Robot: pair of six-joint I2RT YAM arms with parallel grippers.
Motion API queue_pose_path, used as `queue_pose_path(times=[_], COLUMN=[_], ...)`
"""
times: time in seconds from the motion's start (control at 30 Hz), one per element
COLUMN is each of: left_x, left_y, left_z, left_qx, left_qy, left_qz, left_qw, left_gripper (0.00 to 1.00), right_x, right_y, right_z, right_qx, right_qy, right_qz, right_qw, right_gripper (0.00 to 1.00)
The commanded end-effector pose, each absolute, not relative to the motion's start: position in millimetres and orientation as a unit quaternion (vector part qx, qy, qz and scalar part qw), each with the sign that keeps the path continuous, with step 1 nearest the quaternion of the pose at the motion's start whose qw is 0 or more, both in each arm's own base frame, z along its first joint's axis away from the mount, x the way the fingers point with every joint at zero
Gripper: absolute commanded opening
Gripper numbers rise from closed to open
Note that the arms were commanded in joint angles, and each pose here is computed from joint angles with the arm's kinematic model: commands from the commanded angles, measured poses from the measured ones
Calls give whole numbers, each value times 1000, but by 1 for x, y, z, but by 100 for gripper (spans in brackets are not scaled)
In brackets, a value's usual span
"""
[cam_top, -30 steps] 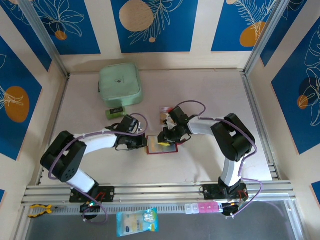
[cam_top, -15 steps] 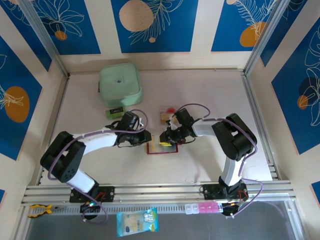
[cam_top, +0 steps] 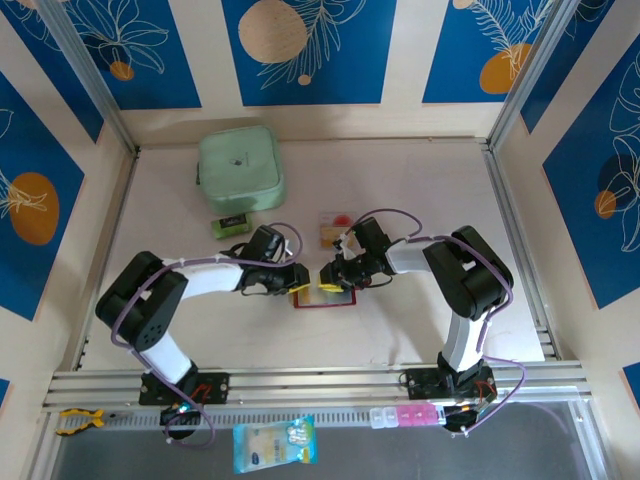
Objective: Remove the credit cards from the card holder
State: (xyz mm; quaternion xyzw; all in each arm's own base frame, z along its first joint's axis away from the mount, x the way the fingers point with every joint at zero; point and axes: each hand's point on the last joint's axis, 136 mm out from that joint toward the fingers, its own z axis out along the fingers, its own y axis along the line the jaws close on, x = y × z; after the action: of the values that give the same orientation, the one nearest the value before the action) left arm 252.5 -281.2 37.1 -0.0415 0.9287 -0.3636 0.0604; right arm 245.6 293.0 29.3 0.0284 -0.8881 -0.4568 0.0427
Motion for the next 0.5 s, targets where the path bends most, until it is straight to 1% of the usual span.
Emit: queue_pose_path(times=[0.0,0.27,0.47], left_x=[254,255,254], left_y=[-295,-305,-311], left_z=[44,46,49], left_qx=[-34,-30,-29], left_qy=[922,919,915], left_qz=[-381,-390,-399], left_qw=[54,50,46], left_gripper=[28,24,20], right_x=[232,231,234], right_y=[281,282,284], right_z=[4,7,20], right_qx=[0,-2,0], right_qy=[-900,-895,-892], right_qz=[-429,-439,-447], right_qw=[76,76,63], right_gripper=[24,24,25])
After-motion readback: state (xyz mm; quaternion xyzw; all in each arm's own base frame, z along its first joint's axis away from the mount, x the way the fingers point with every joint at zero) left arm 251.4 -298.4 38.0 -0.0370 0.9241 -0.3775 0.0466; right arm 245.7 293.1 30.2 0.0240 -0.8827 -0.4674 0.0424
